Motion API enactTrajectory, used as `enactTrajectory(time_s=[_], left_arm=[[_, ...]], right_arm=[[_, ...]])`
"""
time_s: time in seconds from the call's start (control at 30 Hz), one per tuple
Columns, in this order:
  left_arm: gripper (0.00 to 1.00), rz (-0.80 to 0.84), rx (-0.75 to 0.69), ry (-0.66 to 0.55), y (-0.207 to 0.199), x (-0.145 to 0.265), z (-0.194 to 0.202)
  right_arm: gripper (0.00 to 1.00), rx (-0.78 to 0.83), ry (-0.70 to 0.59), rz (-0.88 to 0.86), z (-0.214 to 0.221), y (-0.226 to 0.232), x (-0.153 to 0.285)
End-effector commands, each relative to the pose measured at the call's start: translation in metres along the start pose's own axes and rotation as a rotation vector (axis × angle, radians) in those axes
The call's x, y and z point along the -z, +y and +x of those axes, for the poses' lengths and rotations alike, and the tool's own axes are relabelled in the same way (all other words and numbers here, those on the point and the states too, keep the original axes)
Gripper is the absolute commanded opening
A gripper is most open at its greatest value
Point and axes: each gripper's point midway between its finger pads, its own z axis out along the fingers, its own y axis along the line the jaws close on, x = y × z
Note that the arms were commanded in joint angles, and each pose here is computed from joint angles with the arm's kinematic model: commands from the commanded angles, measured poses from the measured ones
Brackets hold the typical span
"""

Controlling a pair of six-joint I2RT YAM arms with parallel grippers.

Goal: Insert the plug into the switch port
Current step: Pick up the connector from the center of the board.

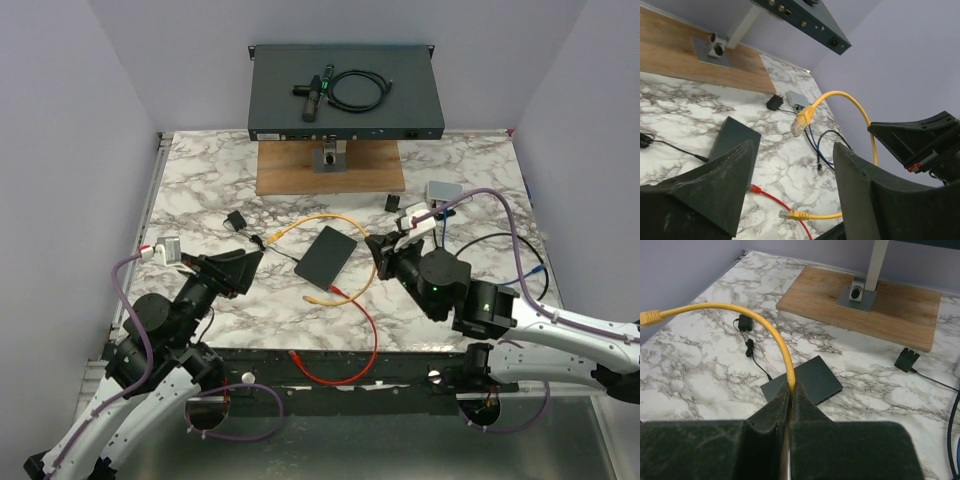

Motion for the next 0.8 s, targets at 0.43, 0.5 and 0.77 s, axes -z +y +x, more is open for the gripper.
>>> enactTrajectory(time_s=[0.43,0.5,0.77], left_arm=[[0.42,0.247,0.093,0.084,-0.054,-0.015,0.013],[0.40,0.247,0.095,0.085,-0.054,-0.014,0.013],[0.36,0.243,0.105,0.094,-0.054,-0.016,0.015]], right_arm=[[0.01,-0.003,0.073,-0.068,0.002,-0.017,0.040],[0.01,-0.012,0.067,-0.073,-0.001,-0.019,0.043],[0.01,-0.037,0.040,-0.106,-0.020,-0.019,0.053]])
